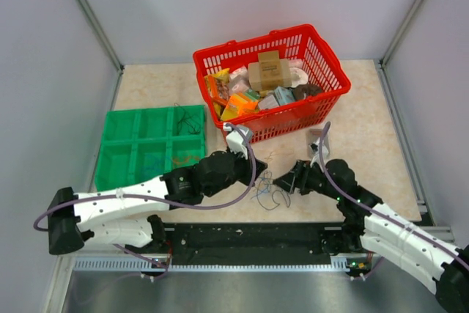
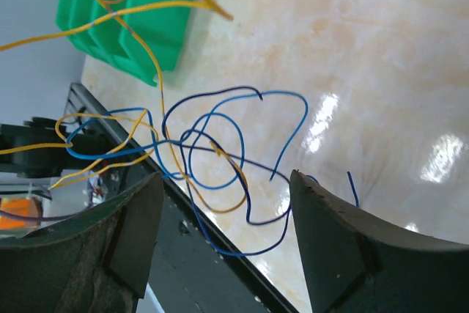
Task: Untangle the cables
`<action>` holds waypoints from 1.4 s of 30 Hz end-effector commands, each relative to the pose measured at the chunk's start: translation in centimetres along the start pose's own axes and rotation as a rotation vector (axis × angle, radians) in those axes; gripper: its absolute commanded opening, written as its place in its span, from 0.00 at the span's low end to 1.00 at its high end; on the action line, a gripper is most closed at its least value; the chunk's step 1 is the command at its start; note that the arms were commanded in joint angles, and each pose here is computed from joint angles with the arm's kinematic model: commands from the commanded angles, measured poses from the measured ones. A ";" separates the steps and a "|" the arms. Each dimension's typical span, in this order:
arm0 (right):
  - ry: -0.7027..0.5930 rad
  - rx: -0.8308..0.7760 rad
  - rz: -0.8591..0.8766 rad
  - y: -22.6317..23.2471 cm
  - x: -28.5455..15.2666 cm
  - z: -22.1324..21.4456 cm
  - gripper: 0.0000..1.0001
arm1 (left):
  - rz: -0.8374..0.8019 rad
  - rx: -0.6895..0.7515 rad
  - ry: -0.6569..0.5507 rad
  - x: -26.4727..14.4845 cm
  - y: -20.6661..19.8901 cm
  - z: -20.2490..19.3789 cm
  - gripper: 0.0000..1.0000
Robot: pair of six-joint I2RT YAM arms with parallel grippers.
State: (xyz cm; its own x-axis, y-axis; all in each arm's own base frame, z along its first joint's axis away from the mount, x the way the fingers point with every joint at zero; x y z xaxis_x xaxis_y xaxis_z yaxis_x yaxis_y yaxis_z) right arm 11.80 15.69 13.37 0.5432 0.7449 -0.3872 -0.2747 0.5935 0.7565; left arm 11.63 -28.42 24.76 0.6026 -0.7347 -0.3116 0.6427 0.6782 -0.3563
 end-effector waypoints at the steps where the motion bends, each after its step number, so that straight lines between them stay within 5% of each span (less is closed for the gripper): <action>1: -0.130 -0.001 0.187 4.0 0.0 2.9 0.70 | -0.115 -0.012 -0.136 -1.3 -1.5 3.6 0.00; 19: -0.230 0.045 0.283 6.2 -0.2 4.3 0.75 | -0.349 0.017 -0.167 -0.9 -4.7 5.2 0.00; 25: -0.226 0.049 -0.035 2.5 1.6 2.9 0.69 | -0.367 0.015 -0.235 -2.2 -5.2 7.5 0.00; 30: -0.255 0.105 -0.176 -0.7 1.7 1.6 0.54 | -0.351 0.093 -0.389 -6.2 -4.9 11.4 0.00; 36: -0.339 0.152 -0.527 -4.2 0.0 1.7 0.61 | -0.188 0.218 -0.529 -12.0 -3.0 16.5 0.00; 42: -0.447 0.169 -0.661 -5.2 -2.1 3.0 0.69 | 0.004 0.271 -0.639 -18.0 -0.7 21.0 0.00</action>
State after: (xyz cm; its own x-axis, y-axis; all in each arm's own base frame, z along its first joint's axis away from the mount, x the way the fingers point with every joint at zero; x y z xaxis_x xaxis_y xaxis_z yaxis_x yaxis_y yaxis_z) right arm 14.01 12.48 10.78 0.7944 0.2257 -0.5639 0.2027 0.7767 0.5964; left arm 9.87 -19.67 45.69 0.6050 -0.7561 0.2496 0.7959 0.5832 -0.1627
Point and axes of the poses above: each gripper's point midway between its finger pads, its own x axis out along the fingers, its own y axis along the line the jaws close on, z = x × y, the point moved 8 cm from there along -x, back along the fingers, and after that the axes turned 6 degrees about x, right-handed, at the moved point
